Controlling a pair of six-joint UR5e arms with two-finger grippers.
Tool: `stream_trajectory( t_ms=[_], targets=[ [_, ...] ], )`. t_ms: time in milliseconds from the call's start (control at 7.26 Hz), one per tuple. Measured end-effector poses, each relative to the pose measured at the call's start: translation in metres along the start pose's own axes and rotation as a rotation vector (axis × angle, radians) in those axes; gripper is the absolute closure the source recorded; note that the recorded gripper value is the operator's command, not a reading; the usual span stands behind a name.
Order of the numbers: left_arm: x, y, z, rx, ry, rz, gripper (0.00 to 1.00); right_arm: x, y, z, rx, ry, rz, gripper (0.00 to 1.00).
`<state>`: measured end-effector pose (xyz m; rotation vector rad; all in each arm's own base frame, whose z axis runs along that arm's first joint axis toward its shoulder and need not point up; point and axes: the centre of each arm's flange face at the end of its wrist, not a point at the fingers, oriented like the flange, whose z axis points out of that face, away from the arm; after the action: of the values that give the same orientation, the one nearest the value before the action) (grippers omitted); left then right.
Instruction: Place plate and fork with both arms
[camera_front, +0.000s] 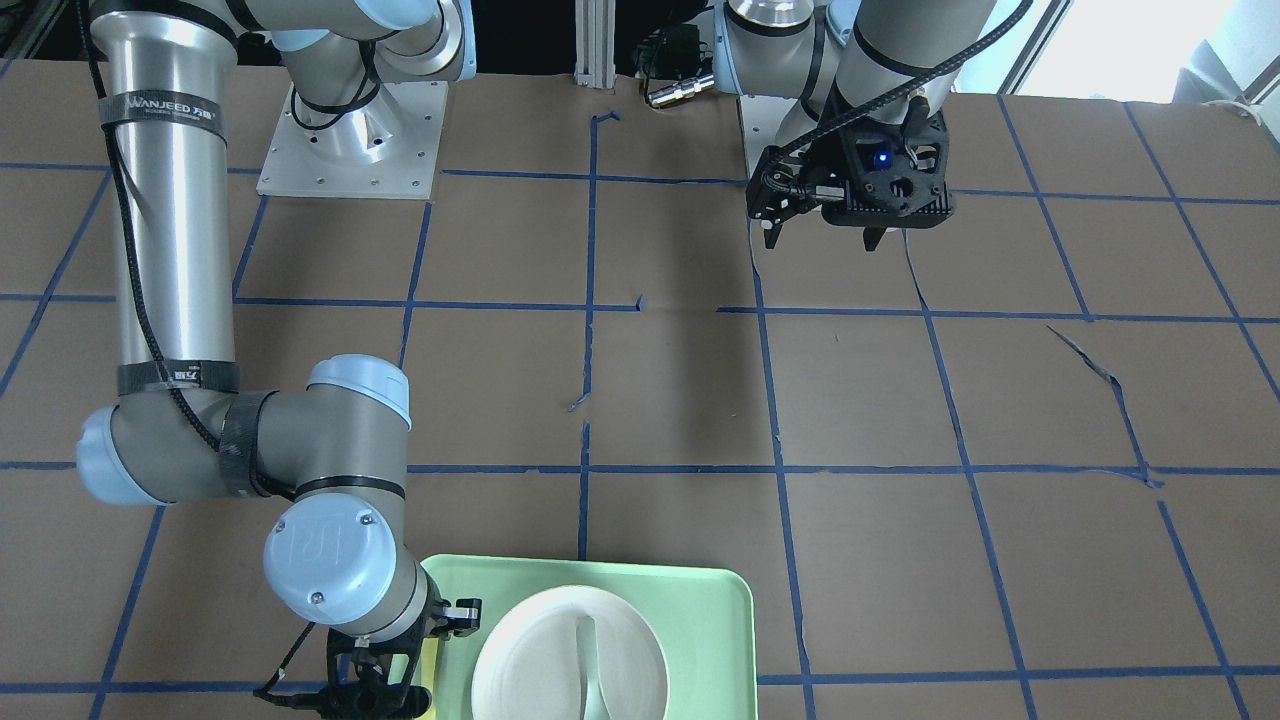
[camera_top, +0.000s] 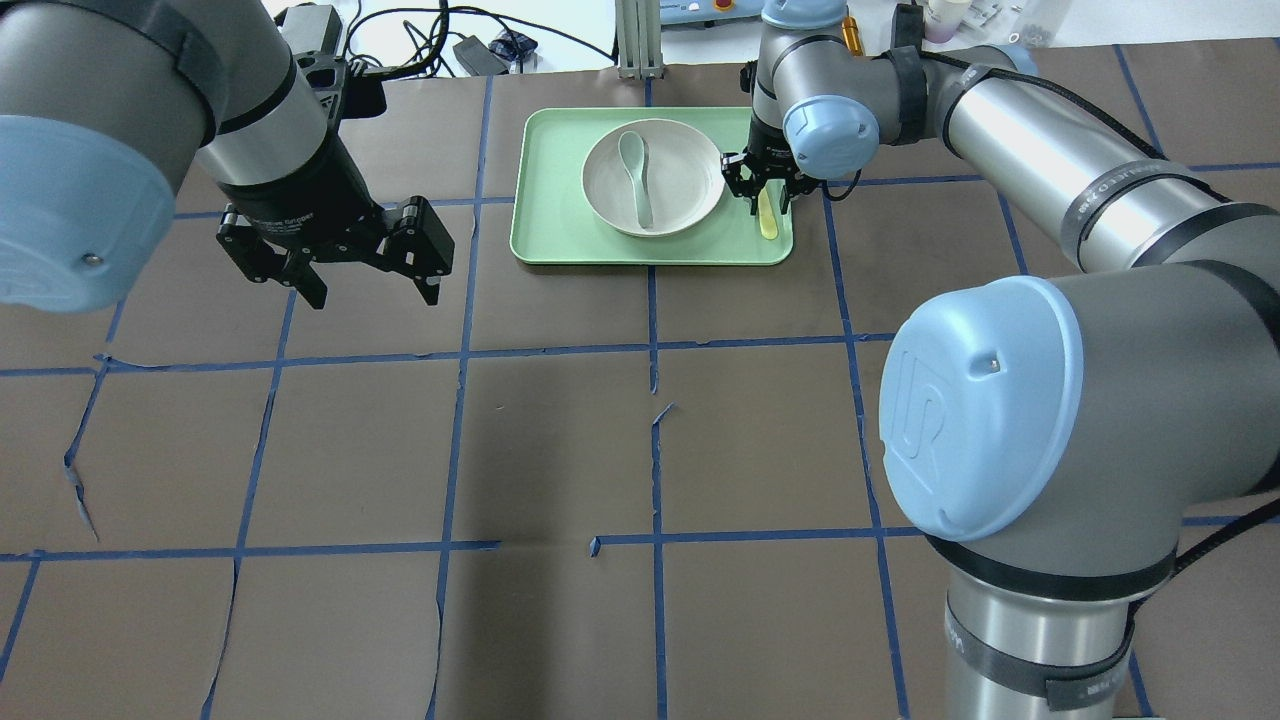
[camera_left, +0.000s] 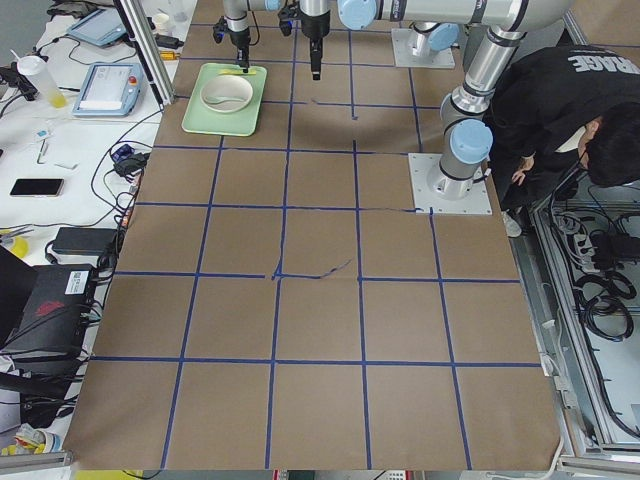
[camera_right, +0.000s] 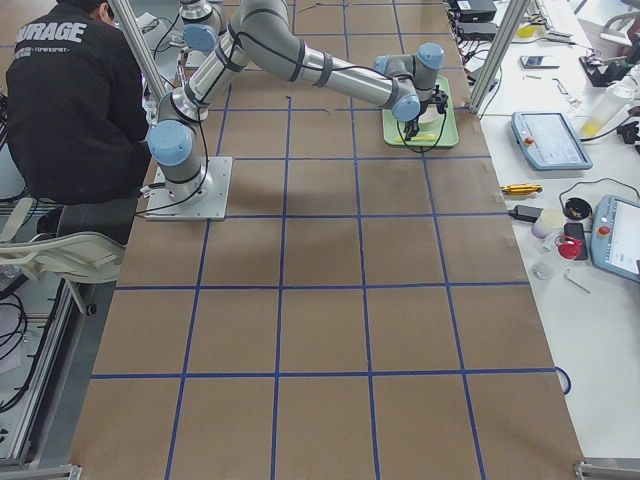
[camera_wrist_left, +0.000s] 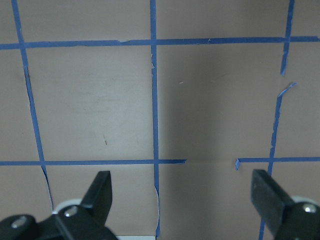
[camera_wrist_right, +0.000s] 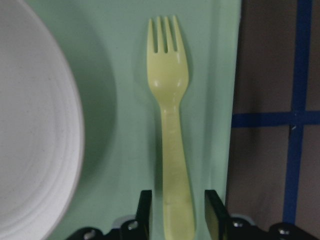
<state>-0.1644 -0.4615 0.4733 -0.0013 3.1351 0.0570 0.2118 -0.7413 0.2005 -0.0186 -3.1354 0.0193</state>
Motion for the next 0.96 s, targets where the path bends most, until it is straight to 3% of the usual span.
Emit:
stream_trajectory(
  t_ms=[138, 413, 688, 964],
  targets=[
    [0.0, 0.0, -0.001, 0.002, 0.0, 0.0, 0.0, 0.001, 0.002, -0.009, 0.008, 0.002, -0.003, 0.0],
    [0.0, 0.003, -0.005, 0.011, 0.001, -0.002, 0.0, 0.011, 0.028, -0.08, 0.007, 0.018, -0.024, 0.0],
    [0.0, 0.004, -0.009, 0.019, 0.001, -0.001, 0.0, 0.042, 0.095, -0.188, -0.002, 0.039, -0.048, 0.0],
    [0.0, 0.005, -0.01, 0.021, 0.0, 0.001, 0.0, 0.06, 0.18, -0.266, 0.038, 0.034, -0.032, 0.0]
  ],
)
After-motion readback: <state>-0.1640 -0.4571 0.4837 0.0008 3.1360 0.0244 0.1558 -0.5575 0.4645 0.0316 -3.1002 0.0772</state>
